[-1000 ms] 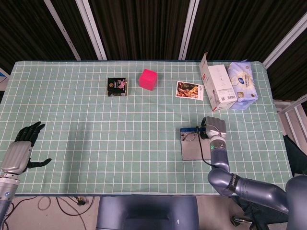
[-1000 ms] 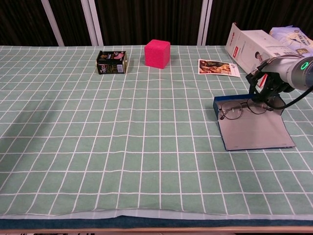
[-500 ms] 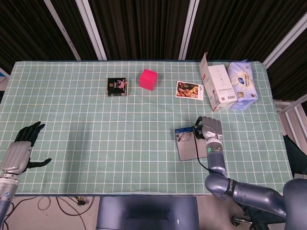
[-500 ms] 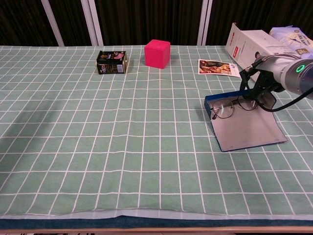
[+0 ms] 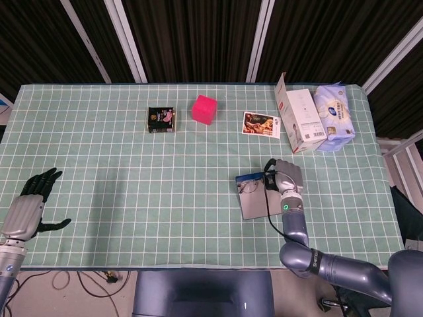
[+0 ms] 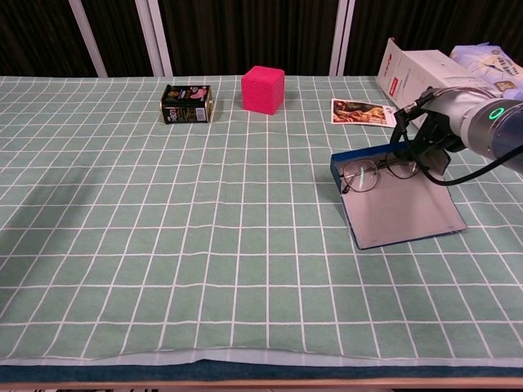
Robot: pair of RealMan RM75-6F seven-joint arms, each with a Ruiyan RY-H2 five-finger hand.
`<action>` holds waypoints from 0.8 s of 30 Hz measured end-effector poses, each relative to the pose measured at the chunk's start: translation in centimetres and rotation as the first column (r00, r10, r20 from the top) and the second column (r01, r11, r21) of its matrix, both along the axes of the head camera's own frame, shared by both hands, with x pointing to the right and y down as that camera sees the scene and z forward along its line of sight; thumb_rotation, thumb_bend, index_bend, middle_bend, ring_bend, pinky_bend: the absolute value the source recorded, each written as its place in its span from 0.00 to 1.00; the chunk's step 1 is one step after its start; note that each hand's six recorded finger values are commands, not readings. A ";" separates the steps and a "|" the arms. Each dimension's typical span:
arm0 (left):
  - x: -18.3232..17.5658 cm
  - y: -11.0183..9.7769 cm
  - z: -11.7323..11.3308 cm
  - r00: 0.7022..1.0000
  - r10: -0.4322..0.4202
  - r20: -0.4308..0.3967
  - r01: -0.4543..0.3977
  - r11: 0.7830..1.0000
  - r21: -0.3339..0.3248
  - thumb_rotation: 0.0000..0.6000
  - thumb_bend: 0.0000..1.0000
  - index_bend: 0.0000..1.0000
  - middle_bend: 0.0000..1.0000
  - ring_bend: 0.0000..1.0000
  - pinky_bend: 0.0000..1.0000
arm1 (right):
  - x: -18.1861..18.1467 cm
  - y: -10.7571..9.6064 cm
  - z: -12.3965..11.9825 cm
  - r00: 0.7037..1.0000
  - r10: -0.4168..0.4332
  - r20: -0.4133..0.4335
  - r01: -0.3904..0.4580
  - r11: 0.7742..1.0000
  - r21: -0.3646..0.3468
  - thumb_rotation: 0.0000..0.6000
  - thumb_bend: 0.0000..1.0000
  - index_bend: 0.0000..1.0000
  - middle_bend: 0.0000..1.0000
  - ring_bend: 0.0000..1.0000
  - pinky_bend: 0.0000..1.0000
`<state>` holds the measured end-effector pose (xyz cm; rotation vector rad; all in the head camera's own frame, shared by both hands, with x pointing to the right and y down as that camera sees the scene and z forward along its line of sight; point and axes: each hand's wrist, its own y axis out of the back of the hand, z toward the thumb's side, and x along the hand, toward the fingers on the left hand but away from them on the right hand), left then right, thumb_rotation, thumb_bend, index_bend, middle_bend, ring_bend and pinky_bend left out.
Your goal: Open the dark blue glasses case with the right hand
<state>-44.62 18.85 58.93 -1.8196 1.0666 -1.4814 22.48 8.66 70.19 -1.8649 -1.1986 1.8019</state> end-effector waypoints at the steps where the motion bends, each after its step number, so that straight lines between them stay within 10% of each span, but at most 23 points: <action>1: 0.0 0.0 0.0 1.000 0.000 0.000 0.000 1.000 0.000 1.00 0.00 0.00 0.00 0.00 0.00 | 0.0 0.0 0.0 1.000 0.003 0.002 -0.003 1.000 0.003 1.00 0.49 0.64 0.95 1.00 1.00; 24: 0.0 0.0 0.0 1.000 0.001 -0.002 -0.001 1.000 0.002 1.00 0.00 0.00 0.00 0.00 0.00 | -0.3 0.3 0.1 0.995 0.061 0.084 -0.067 0.996 0.062 1.00 0.49 0.67 0.95 1.00 1.00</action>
